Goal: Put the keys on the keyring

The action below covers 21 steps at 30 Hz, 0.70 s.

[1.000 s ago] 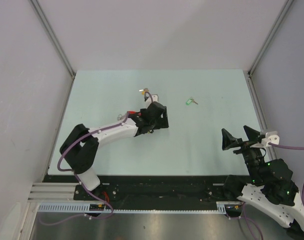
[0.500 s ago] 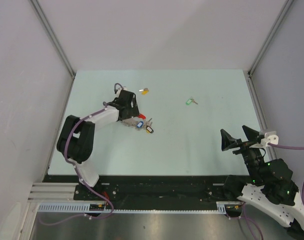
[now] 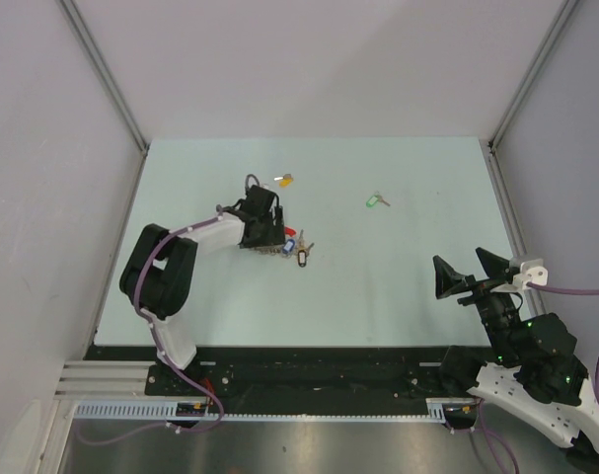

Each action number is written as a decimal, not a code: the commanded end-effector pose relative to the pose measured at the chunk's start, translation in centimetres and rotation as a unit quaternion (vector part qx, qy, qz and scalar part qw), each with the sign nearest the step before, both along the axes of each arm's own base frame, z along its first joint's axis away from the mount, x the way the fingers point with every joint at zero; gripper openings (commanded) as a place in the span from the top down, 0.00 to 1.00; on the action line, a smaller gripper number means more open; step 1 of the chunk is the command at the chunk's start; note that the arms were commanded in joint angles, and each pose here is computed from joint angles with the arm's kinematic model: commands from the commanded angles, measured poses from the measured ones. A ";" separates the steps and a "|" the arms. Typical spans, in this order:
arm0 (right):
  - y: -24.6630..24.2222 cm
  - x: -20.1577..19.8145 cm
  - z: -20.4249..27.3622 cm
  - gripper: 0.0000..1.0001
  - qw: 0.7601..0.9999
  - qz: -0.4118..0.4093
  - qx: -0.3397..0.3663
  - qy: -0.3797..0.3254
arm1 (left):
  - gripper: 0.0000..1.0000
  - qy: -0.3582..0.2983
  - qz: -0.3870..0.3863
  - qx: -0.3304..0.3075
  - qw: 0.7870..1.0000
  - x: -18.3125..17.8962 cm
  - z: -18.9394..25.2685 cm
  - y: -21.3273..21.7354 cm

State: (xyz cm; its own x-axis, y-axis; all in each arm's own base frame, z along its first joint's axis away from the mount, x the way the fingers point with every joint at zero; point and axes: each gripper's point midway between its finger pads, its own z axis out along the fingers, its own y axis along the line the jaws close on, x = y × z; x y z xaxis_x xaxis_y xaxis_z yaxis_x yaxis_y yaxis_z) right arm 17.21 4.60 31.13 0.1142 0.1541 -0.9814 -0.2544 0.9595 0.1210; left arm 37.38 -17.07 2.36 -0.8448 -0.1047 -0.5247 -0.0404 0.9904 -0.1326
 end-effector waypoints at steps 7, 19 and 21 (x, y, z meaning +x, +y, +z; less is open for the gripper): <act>0.1 -0.1 0.3 0.00 1.000 0.007 -0.003 -0.011 | 0.21 0.084 -0.139 -0.153 0.975 -11.2 2.1 -12.6; 0.3 -0.1 0.3 0.01 1.000 0.013 -0.006 -0.011 | 0.41 -0.049 -0.135 -0.069 0.987 -10.3 8.5 -8.0; 0.4 -0.2 0.2 0.01 1.000 0.016 -0.009 -0.010 | 0.46 -0.045 -0.160 -0.046 0.985 -10.5 7.5 -7.4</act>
State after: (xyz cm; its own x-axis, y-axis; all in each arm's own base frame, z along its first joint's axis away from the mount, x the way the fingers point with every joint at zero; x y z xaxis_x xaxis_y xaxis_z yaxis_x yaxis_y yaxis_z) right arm 17.21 4.90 30.94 0.1143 0.1362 -0.9841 -0.2682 0.9580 0.1014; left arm 27.15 -27.21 12.10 -0.8013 -0.0060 -0.5982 0.2617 0.8957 -0.3595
